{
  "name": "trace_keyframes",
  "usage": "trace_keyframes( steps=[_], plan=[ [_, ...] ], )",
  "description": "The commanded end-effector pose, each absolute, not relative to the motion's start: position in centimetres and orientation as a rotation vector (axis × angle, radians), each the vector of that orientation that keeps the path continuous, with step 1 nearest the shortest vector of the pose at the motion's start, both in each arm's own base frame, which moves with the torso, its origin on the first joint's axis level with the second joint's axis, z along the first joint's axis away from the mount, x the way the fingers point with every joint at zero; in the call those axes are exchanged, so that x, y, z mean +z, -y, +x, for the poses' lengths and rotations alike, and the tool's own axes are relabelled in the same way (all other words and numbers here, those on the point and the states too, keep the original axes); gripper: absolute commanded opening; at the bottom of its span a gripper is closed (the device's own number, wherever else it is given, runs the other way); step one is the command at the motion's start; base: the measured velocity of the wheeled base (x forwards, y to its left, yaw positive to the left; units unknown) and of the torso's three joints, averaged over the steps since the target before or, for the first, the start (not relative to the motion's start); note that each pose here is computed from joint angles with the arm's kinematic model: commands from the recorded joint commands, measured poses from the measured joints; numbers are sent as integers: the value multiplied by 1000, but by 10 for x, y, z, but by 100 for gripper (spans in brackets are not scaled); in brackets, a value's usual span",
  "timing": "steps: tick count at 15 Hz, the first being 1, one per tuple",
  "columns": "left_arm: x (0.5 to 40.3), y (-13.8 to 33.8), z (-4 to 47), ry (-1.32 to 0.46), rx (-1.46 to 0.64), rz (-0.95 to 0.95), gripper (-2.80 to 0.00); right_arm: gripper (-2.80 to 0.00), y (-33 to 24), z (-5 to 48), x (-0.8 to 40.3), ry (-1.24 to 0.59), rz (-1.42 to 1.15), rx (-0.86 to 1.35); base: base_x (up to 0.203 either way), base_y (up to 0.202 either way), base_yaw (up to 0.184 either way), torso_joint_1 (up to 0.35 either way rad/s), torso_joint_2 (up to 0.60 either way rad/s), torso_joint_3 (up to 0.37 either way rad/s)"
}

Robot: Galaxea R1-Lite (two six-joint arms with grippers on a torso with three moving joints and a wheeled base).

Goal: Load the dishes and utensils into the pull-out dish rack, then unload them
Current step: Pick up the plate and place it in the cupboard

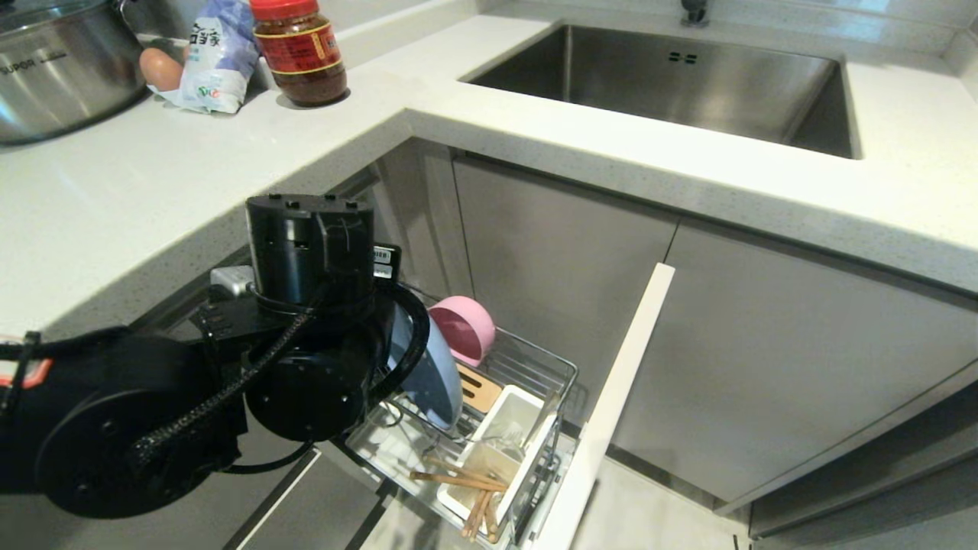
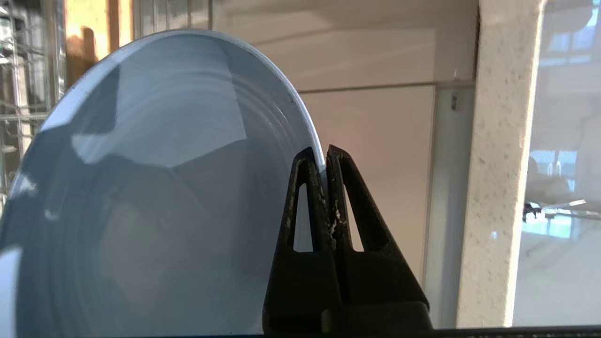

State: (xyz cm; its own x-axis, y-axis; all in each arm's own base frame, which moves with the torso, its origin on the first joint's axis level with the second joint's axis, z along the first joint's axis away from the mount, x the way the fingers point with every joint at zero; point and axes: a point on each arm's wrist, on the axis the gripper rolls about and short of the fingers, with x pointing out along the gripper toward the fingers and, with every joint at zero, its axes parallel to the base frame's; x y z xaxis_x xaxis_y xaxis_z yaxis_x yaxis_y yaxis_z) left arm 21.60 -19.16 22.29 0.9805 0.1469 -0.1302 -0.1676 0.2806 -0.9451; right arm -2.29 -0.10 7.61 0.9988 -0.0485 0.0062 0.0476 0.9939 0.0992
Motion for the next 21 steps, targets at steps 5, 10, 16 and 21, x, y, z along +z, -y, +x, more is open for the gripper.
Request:
trace_keyframes(
  steps=[5, 10, 16, 21],
  plan=[
    [210, 190, 217, -17, 247, -1268, -280, -280, 1, -23, 76, 13, 100, -47, 0, 0, 0, 0, 0, 0],
    [205, 190, 217, -28, 258, -1250, -280, -280, 1, -23, 76, 13, 100, -49, 0, 0, 0, 0, 0, 0],
    [196, 189, 218, -31, 295, -1210, -280, -280, 1, -23, 76, 13, 100, -48, 0, 0, 0, 0, 0, 0],
    [182, 191, 220, -77, 330, -1141, -280, -280, 1, -23, 76, 13, 100, -49, 0, 0, 0, 0, 0, 0]
  ],
)
